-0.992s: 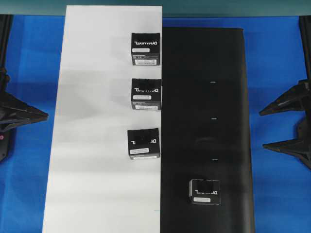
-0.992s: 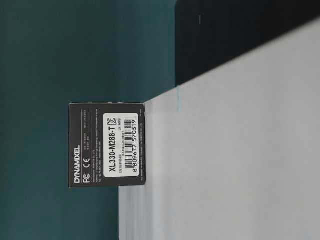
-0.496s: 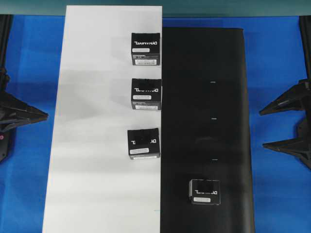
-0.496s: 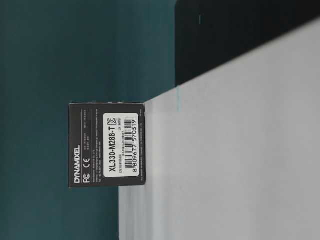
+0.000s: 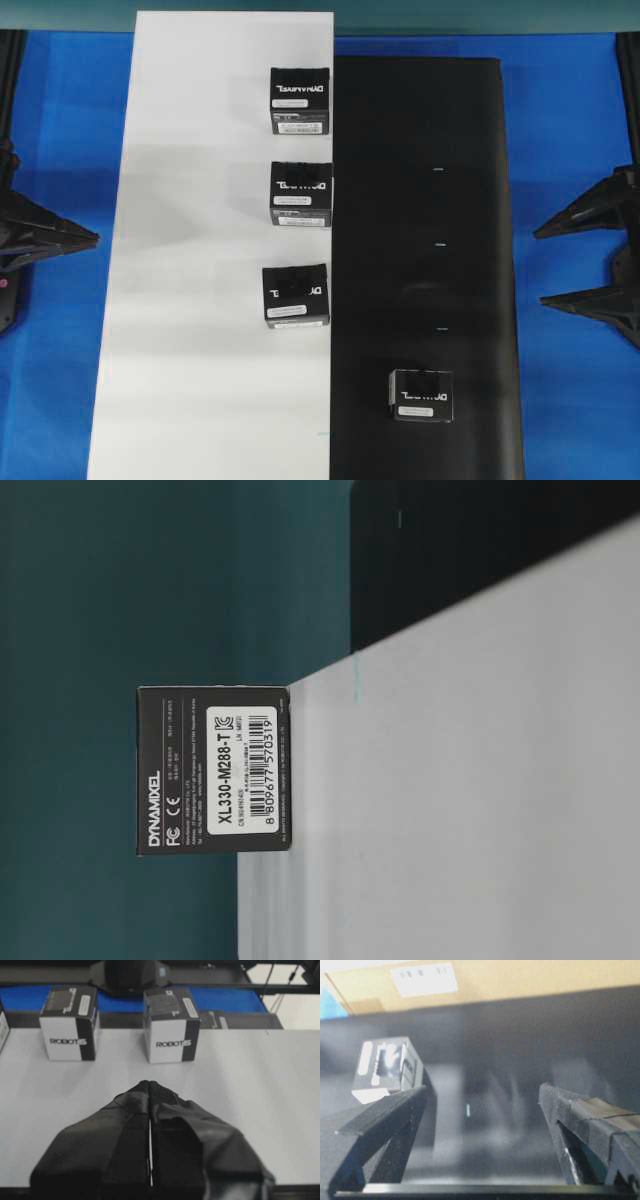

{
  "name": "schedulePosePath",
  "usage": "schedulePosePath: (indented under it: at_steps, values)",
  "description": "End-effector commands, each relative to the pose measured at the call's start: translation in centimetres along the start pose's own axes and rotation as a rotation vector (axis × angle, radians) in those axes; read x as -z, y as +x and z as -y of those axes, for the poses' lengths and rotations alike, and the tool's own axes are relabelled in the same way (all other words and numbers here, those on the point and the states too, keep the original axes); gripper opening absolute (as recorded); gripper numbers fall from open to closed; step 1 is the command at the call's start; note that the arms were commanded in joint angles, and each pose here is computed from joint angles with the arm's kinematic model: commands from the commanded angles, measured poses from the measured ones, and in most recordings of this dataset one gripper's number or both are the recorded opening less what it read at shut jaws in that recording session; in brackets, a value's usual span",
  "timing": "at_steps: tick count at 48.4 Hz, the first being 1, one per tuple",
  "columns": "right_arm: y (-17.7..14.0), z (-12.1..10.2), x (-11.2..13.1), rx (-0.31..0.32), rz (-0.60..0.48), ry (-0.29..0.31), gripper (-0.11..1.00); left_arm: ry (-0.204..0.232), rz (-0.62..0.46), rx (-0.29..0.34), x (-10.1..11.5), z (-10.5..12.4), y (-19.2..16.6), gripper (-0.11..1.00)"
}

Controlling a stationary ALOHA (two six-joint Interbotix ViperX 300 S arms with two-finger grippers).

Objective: Place the box from the black base onto the white base.

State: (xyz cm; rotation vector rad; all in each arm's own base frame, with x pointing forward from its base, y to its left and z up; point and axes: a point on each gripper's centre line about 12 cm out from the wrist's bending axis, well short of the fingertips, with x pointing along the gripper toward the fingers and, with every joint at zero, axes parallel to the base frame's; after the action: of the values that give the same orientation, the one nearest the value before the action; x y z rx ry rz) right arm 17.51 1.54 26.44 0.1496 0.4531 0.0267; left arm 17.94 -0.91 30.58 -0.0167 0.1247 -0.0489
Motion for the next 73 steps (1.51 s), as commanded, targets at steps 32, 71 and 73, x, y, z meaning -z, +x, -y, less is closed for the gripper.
schedulePosePath:
  at_steps: [32, 71, 73]
  values:
    - [-1.4, 0.3, 1.2, -0.013, 0.057, 0.047, 0.99, 0.014, 0.044, 0.002, -1.2, 0.0, -0.4, -0.04]
    - [-1.6, 0.4, 1.2, -0.013, 0.068, 0.052, 0.99, 0.000, 0.046, 0.018, -1.2, 0.3, -0.6, -0.04]
    - [-1.5, 0.4, 1.3, -0.012, 0.066, 0.050, 0.99, -0.001, 0.047, 0.019, -1.3, 0.3, -0.6, -0.04]
